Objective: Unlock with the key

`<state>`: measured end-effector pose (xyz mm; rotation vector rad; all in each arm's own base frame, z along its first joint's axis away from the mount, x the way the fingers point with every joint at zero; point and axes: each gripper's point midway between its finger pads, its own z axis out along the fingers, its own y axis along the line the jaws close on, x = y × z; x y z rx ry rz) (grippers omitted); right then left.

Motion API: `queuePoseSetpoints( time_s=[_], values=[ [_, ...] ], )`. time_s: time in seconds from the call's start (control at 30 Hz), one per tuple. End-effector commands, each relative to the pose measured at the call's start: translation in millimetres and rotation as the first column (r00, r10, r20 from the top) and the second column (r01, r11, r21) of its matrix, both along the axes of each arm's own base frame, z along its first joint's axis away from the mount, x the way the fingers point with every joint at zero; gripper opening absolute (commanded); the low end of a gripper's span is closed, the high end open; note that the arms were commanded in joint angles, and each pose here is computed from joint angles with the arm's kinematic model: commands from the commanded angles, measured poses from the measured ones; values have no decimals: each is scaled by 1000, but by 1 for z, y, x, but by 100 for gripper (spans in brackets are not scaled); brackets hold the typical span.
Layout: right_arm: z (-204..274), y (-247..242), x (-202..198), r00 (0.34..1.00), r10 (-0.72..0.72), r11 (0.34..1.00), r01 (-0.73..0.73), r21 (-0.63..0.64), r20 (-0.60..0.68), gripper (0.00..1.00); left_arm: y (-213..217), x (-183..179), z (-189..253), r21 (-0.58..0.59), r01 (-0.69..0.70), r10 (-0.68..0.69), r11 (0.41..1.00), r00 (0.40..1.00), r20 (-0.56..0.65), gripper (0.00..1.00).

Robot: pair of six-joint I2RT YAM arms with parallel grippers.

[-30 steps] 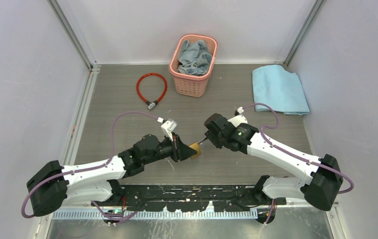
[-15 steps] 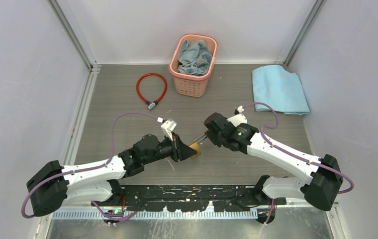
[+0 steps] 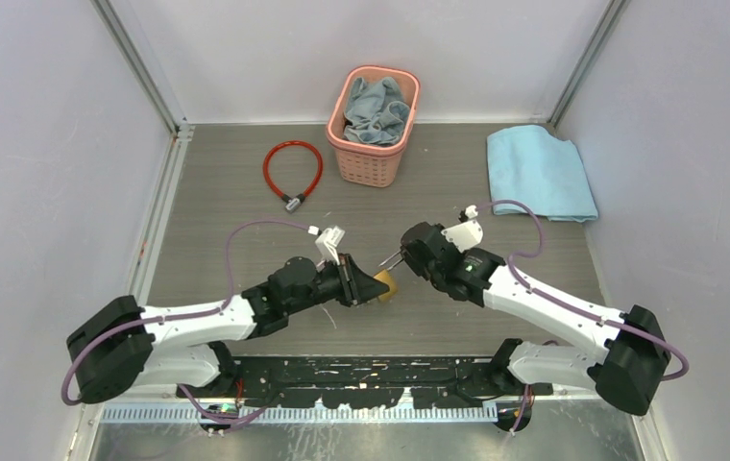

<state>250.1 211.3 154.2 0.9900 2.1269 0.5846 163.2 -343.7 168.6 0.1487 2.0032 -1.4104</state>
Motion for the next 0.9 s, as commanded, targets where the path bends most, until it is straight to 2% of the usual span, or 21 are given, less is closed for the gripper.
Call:
queuePoseSetpoints(
  time_s=[0.0,0.13,0.23,0.53,0.87],
  values=[
    [26,-22,27,970,-92,995,97,-11,227,1,-13,26,23,-102,-116,105,988,989,-108,0],
    [30,-34,33,935,-134,990,137,13,329,1,-23,30,16,-107,-114,94,988,980,-174,0],
    [29,-42,35,918,-155,986,164,5,364,1,-27,34,3,-67,-119,103,991,973,-205,0],
    [12,-45,37,905,-152,986,168,-4,396,1,-40,45,-46,14,-115,113,993,938,-327,0],
    [-15,-41,44,918,-136,984,169,-57,372,1,-41,45,-90,68,-125,142,990,907,-397,0]
  ],
)
